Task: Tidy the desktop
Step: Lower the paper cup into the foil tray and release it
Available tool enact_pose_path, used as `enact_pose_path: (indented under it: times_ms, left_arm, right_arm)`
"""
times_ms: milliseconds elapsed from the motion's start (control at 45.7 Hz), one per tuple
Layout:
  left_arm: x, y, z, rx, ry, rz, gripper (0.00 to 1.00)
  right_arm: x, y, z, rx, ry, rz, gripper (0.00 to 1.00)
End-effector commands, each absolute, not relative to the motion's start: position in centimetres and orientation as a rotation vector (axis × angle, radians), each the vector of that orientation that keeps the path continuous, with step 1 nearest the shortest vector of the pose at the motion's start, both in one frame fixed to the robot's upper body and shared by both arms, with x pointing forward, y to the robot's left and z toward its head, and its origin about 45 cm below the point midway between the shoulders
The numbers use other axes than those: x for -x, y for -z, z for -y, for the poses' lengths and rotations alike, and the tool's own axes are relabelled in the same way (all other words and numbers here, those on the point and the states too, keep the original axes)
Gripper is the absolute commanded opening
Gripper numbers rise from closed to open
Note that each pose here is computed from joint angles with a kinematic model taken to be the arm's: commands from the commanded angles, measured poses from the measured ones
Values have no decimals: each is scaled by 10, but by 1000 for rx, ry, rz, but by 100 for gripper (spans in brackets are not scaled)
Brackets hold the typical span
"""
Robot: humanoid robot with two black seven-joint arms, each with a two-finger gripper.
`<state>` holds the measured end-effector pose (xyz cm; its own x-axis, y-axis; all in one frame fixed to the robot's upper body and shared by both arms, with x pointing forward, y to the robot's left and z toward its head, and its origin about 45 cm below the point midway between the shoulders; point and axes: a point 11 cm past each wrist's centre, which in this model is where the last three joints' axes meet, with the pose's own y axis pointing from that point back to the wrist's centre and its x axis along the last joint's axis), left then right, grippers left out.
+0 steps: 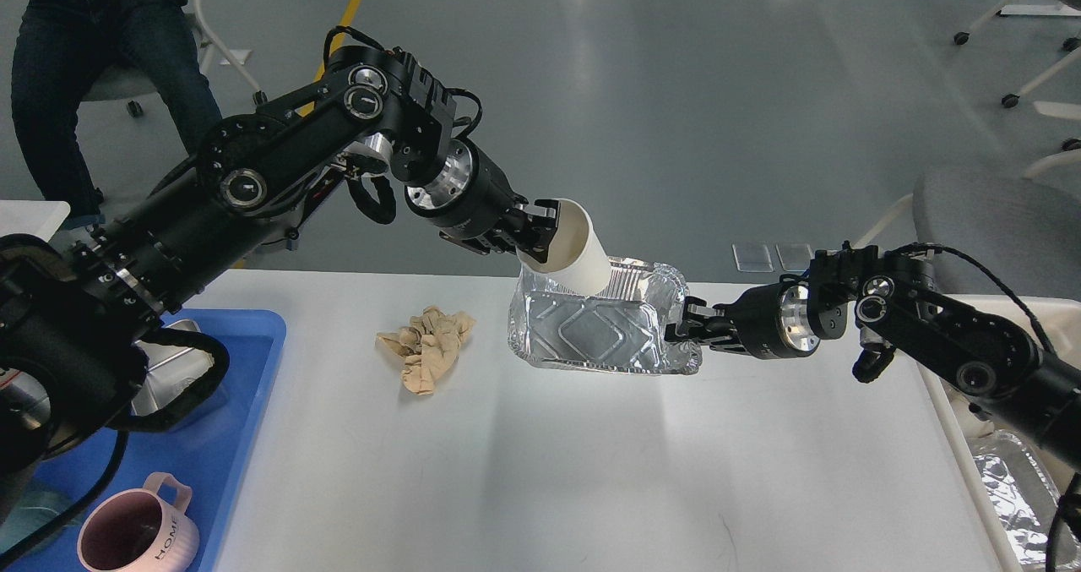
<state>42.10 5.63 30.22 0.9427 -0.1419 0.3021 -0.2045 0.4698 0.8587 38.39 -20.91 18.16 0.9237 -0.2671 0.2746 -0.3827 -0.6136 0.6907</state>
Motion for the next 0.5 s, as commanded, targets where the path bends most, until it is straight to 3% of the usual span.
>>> enact_pose_path:
  times_ms: [0, 482]
  left_arm:
    - [-416, -293, -42, -1094, -15, 343, 0]
    - [-403, -263, -25, -1143, 46, 315, 0]
  right_arm:
    - [-384, -182, 208, -2266, -184, 459, 0]
    - [-384, -183, 207, -2270, -187, 457, 0]
